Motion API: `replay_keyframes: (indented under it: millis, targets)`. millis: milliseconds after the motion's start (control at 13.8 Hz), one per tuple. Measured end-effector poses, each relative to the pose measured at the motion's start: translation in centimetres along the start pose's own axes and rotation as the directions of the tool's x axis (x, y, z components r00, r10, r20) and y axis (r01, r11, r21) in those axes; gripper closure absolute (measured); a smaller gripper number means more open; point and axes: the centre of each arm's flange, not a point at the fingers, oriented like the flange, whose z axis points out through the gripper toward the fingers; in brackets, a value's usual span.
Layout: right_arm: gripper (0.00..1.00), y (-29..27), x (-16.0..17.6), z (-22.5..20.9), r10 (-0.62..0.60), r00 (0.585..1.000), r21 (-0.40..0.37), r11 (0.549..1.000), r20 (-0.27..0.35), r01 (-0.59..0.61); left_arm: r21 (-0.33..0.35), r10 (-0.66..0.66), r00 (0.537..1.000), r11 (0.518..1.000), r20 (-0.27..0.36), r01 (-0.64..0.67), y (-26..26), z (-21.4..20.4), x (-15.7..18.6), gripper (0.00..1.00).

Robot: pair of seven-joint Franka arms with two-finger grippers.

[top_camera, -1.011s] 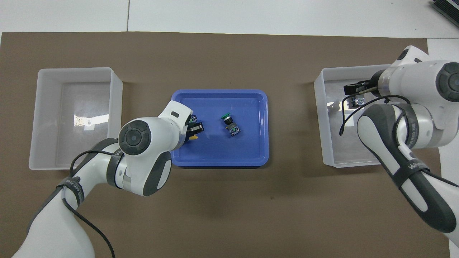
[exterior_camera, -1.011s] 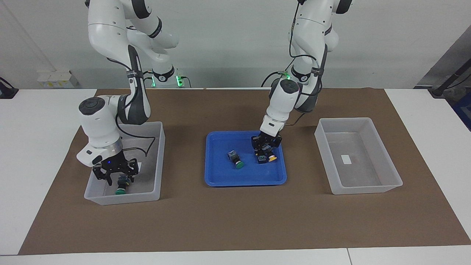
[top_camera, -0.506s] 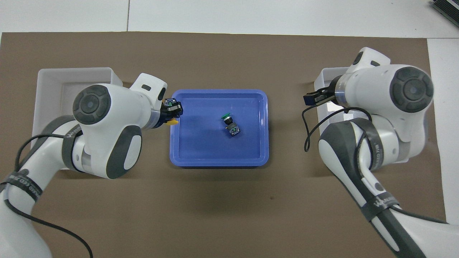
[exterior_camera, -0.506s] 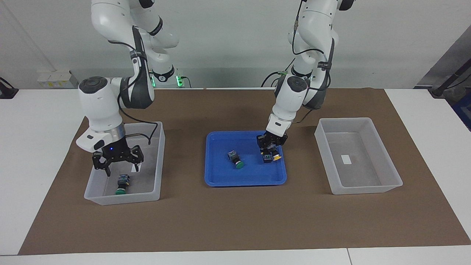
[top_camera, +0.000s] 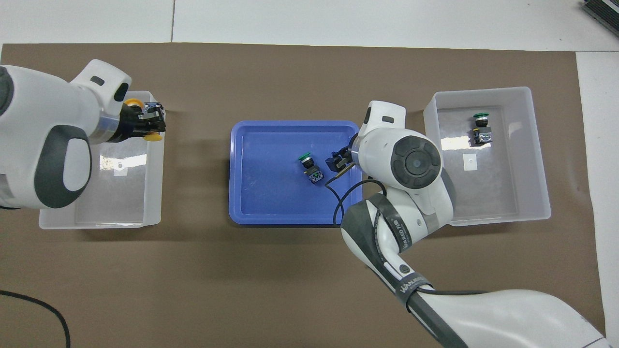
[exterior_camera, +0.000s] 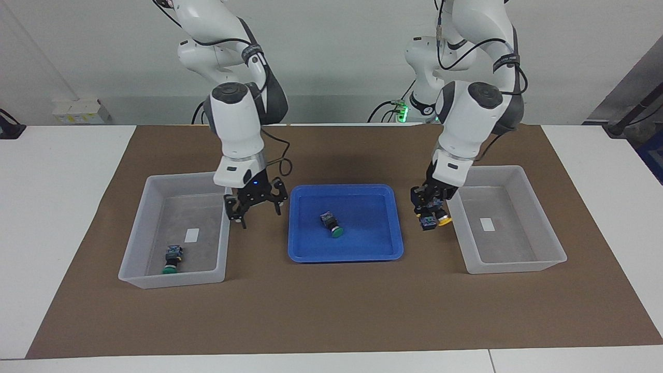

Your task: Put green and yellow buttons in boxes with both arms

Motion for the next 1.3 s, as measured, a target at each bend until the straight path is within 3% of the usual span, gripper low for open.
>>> replay_keyframes:
  millis: [217, 433, 794, 1156, 1300]
  targets:
    - [0.0, -4.0, 0.1, 2.4, 0.032, 0.999, 0.025, 0.999, -0.006, -0.032, 0.021, 0.051, 0.999, 0.998, 0.015, -0.052, -6.0, 0.6, 1.1, 0.6]
    - [0.0, -8.9, -0.4, 4.8, 0.069, 0.998, 0.052, 0.996, 0.011, -0.07, 0.034, 0.082, 0.996, 0.996, 0.04, -0.083, -9.9, 3.9, -0.3, 0.6]
    - [0.01, -9.6, -1.3, 6.3, 0.074, 0.996, 0.052, 0.996, 0.041, -0.076, 0.045, 0.079, 0.996, 0.996, 0.047, -0.081, -11.7, 9.6, -3.8, 0.6]
    - [0.58, -8.1, -1.0, 5.8, 0.095, 0.995, 0.042, 0.994, 0.029, -0.097, 0.047, 0.071, 0.996, 0.996, 0.045, -0.073, -12.6, 9.5, -3.8, 0.62]
    - [0.6, -5.5, -0.4, 3.7, 0.132, 0.991, 0.027, 0.991, 0.012, -0.132, 0.051, 0.063, 0.997, 0.997, 0.036, -0.065, -13.9, 9.3, -3.5, 0.62]
